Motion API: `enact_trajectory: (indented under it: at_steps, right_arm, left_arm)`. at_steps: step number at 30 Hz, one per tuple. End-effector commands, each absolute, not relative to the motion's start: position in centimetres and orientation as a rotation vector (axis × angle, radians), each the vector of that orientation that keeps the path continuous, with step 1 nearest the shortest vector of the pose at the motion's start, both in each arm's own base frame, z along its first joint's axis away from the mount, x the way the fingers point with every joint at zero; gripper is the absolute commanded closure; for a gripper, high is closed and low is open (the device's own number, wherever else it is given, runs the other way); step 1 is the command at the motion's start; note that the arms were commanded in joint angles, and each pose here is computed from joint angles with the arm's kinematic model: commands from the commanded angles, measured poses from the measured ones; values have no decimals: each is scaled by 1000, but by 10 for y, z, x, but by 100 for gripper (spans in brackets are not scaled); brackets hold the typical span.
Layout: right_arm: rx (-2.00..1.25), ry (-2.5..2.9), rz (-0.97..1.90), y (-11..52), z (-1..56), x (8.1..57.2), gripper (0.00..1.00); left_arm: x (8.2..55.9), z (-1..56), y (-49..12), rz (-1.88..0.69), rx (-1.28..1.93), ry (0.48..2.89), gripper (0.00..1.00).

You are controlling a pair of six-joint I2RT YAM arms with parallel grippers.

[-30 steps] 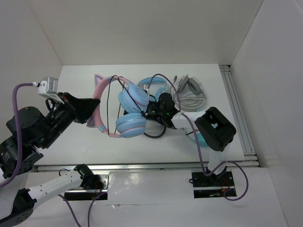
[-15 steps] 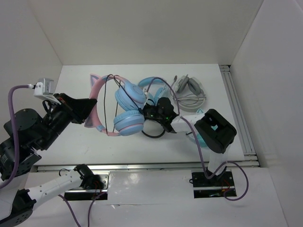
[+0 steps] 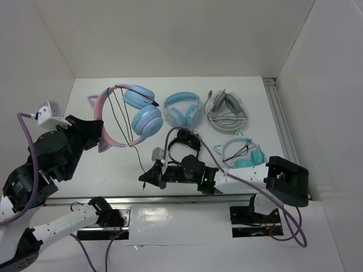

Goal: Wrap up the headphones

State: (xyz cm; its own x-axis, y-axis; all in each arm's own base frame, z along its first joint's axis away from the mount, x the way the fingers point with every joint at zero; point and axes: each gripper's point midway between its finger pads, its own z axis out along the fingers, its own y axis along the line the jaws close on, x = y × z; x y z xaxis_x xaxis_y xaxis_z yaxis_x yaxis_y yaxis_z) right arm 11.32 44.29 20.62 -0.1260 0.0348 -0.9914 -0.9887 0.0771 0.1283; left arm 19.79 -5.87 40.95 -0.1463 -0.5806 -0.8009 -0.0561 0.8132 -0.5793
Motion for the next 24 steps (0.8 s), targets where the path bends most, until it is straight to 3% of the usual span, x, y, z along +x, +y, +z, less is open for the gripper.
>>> enact_trajectory:
  at_steps: [1,11,24]
  right_arm:
    - [-1100,1265,1122,447,221,94,100]
    - [-1234,1206,990,450,254,23,100]
    - [-1374,1206,702,444,287,12,100]
  left_arm:
    - [206,434,-50,-547,-666,1543,100]
    - [218,387,-31,-262,-721,1629,100]
    - [217,328,-28,38,-541,1858,100]
